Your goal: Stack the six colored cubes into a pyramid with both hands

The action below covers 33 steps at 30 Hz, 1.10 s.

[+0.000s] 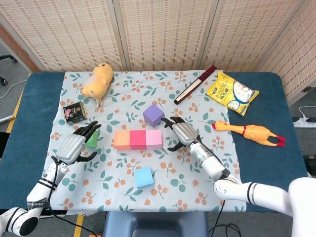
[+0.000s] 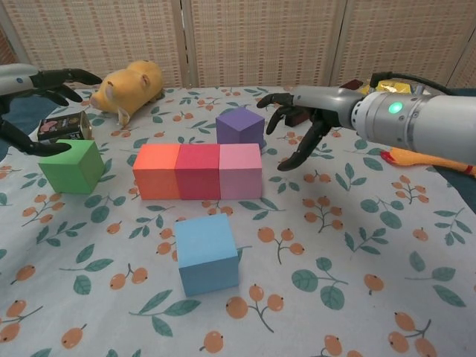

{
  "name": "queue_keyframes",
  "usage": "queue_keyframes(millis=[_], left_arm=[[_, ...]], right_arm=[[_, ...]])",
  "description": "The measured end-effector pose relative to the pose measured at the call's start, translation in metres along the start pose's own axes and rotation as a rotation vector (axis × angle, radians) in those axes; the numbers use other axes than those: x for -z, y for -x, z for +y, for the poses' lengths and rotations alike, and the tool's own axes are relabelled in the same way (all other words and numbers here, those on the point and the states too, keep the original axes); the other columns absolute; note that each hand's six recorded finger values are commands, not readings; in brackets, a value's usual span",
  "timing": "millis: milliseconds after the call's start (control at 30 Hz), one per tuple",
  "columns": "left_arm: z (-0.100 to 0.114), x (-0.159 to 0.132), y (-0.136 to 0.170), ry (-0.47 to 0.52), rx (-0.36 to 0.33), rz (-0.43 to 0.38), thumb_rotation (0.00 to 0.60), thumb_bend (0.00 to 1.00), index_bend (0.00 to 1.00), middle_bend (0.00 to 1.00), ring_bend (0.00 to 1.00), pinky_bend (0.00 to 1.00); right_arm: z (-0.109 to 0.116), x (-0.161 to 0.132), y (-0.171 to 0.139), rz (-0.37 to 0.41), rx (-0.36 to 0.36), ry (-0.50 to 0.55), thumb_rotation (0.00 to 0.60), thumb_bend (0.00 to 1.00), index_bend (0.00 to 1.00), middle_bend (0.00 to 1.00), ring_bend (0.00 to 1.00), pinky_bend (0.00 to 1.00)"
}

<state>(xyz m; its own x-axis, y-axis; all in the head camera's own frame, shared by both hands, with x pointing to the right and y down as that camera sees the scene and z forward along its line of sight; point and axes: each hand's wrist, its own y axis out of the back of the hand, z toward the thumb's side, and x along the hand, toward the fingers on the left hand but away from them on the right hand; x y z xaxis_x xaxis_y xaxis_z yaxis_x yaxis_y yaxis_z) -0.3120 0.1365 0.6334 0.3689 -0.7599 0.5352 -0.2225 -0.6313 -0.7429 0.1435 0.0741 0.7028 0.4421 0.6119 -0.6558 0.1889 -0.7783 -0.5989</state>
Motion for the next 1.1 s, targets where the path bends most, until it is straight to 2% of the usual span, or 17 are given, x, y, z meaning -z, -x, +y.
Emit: queue_keyframes(millis=[133,333,1100], left_arm=[[-0.002,-0.001,0.000,-0.006,0.006,0.001,0.600,0.33,0.00,0.00,0.13,0.16],[-0.002,-0.001,0.000,-0.002,0.006,0.006,0.600,0.33,0.00,0.00,0.13,0.16],[-0.005,0.001,-0.001,0.002,0.011,0.006,0.600,0.33,0.00,0.00,0.13,0.16]], right_arm=[[-0.010,0.010,-0.009,-0.024,-0.049,0.026,0.600,0.07,0.00,0.24,0.02,0.03],[-0.018,0.010,-0.006,-0.021,-0.070,0.046,0.600,0.07,0.00,0.24,0.02,0.03],[-0.036,-0.009,0.007,0.021,-0.098,0.071,0.600,0.07,0.00,0.24,0.02,0.03]])
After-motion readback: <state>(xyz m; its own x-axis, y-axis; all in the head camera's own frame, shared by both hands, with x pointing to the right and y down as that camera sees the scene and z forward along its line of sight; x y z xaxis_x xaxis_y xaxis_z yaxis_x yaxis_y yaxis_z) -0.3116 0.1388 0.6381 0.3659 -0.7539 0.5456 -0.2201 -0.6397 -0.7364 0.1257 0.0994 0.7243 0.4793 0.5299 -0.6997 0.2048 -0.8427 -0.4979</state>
